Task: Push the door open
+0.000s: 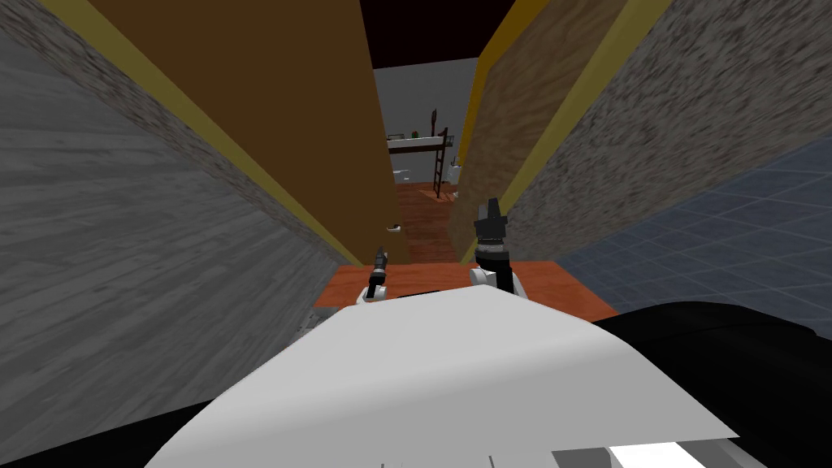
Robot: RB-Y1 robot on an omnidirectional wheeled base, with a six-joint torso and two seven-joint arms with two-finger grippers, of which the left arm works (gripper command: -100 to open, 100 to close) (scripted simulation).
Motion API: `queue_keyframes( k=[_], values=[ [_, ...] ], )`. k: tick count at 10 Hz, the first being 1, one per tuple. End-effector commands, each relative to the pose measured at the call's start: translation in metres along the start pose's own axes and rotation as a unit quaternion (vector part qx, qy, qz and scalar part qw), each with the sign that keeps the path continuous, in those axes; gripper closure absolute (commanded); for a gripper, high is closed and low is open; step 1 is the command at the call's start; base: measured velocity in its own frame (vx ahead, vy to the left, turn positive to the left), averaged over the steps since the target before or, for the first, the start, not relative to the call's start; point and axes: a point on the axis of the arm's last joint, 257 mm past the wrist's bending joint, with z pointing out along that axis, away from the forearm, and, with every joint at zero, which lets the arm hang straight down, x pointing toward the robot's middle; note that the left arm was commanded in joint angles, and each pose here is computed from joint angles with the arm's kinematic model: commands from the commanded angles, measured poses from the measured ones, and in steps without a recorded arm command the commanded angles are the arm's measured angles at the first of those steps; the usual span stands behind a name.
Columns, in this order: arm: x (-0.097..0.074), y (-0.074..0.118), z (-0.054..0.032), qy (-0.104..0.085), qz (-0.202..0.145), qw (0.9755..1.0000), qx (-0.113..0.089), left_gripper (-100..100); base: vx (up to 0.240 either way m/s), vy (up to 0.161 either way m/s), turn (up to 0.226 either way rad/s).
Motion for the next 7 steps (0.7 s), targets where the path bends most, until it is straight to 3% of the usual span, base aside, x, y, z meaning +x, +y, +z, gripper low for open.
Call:
queue_keyframes(
  k=[1,7],
  values=[
    [0.0,0.005,0.0009,0.001,-0.001,1.0,-0.004,-100,0.058,-0.009,0.003],
    [0.01,0.041,-0.0039,0.012,-0.015,0.9989,-0.042,-100,0.107,-0.01,0.012]
  ],
)
